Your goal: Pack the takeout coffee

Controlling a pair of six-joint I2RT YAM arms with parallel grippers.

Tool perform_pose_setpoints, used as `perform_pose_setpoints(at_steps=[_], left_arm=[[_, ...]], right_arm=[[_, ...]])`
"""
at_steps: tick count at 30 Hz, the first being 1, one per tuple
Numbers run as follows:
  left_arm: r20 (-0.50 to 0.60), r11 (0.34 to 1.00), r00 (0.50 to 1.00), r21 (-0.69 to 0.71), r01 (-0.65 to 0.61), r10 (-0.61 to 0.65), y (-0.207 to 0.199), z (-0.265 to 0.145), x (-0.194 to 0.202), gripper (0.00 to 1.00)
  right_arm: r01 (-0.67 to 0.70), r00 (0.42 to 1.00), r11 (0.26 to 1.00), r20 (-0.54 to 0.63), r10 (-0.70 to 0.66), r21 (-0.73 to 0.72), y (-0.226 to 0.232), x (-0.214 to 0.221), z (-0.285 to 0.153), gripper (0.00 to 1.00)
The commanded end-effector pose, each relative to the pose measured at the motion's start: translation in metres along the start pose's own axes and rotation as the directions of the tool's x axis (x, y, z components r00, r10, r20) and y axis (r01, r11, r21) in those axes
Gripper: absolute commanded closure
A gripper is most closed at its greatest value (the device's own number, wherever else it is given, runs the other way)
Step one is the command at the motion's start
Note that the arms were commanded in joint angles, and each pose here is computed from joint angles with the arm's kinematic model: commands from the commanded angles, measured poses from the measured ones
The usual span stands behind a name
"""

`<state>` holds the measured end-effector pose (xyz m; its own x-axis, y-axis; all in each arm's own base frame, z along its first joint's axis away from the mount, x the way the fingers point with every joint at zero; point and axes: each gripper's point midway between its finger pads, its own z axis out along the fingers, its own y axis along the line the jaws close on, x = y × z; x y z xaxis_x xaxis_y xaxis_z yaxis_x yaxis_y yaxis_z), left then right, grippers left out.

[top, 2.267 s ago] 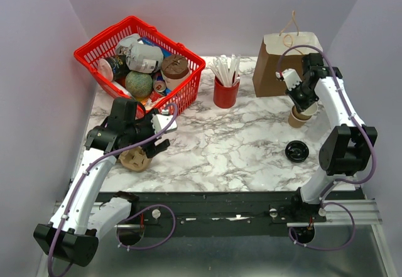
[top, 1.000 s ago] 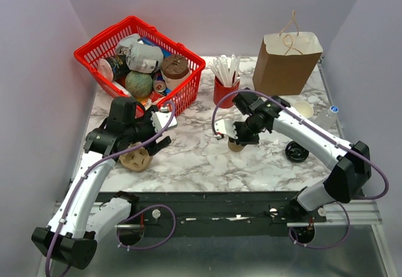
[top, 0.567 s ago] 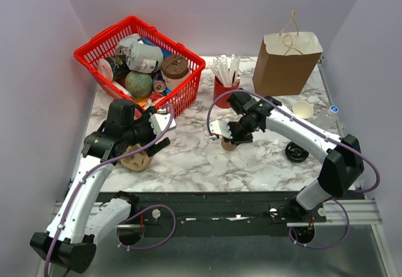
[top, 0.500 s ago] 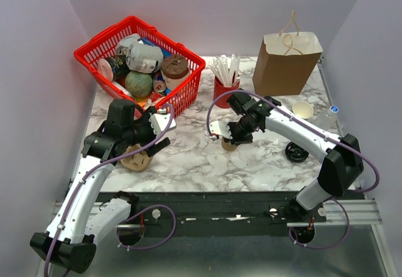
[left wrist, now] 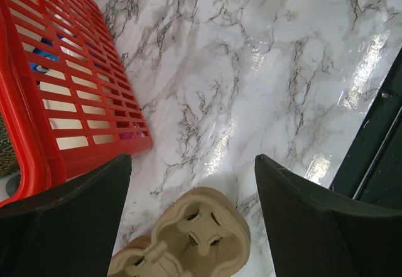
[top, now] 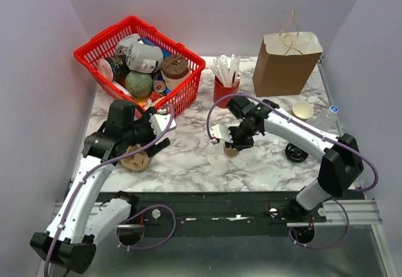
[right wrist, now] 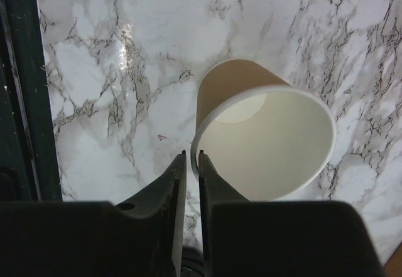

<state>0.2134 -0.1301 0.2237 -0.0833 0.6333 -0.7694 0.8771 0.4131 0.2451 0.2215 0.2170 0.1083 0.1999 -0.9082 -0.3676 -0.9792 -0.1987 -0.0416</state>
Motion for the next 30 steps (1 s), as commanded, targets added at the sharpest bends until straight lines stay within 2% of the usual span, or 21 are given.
perform_pose_setpoints(at_steps=[1, 6, 9, 12, 13, 15, 16, 19, 24, 25, 30], left_arm=[[0.006, 1.000, 1.000, 0.004, 0.011, -0.011, -0.001, 0.003, 0.001, 0.12], [0.004, 1.000, 1.000, 0.011, 0.012, -0.012, -0.002, 0.003, 0.000, 0.12], [0.017, 1.000, 1.000, 0.026, 0.015, -0.016, -0.002, 0.006, -0.003, 0.12], [0.044, 0.999, 0.999, 0.037, 0.018, -0.019, 0.000, 0.010, -0.011, 0.12], [0.051, 0.999, 0.998, 0.042, 0.024, -0.026, 0.000, 0.011, -0.012, 0.12], [0.071, 0.999, 0.997, 0.048, 0.022, -0.025, 0.003, 0.014, -0.018, 0.12], [0.077, 0.998, 0.997, 0.054, 0.021, -0.025, 0.003, 0.015, -0.019, 0.12], [0.092, 0.996, 0.995, 0.081, 0.021, -0.029, 0.003, 0.022, -0.023, 0.12], [0.105, 0.995, 0.994, 0.101, 0.008, -0.019, 0.006, 0.032, -0.028, 0.12], [0.105, 0.995, 0.994, 0.103, 0.008, -0.019, 0.006, 0.033, -0.028, 0.12], [0.104, 0.994, 0.994, 0.107, 0.002, -0.013, 0.008, 0.037, -0.028, 0.12]], right_arm=[[0.014, 1.000, 1.000, -0.007, -0.014, 0.020, -0.003, -0.002, -0.002, 0.72], [-0.002, 1.000, 0.998, -0.008, 0.003, 0.066, 0.000, -0.001, -0.027, 0.64], [-0.098, 0.995, 0.989, 0.028, 0.096, 0.106, 0.004, 0.003, -0.050, 0.62], [-0.253, 0.967, 0.957, 0.048, 0.248, 0.142, 0.012, 0.024, -0.066, 0.62], [-0.346, 0.938, 0.926, 0.050, 0.343, 0.148, 0.013, 0.041, -0.067, 0.63], [-0.438, 0.899, 0.885, 0.057, 0.435, 0.156, 0.021, 0.061, -0.074, 0.63], [-0.523, 0.852, 0.837, 0.063, 0.520, 0.164, 0.021, 0.079, -0.078, 0.64], [-0.657, 0.751, 0.739, 0.052, 0.658, 0.147, 0.038, 0.112, -0.075, 0.65], [-0.752, 0.645, 0.631, 0.015, 0.764, 0.192, 0.042, 0.147, -0.064, 0.66], [-0.779, 0.609, 0.594, 0.019, 0.793, 0.202, 0.041, 0.154, -0.064, 0.66], [-0.822, 0.512, 0.498, -0.024, 0.858, 0.277, 0.031, 0.188, -0.062, 0.64]])
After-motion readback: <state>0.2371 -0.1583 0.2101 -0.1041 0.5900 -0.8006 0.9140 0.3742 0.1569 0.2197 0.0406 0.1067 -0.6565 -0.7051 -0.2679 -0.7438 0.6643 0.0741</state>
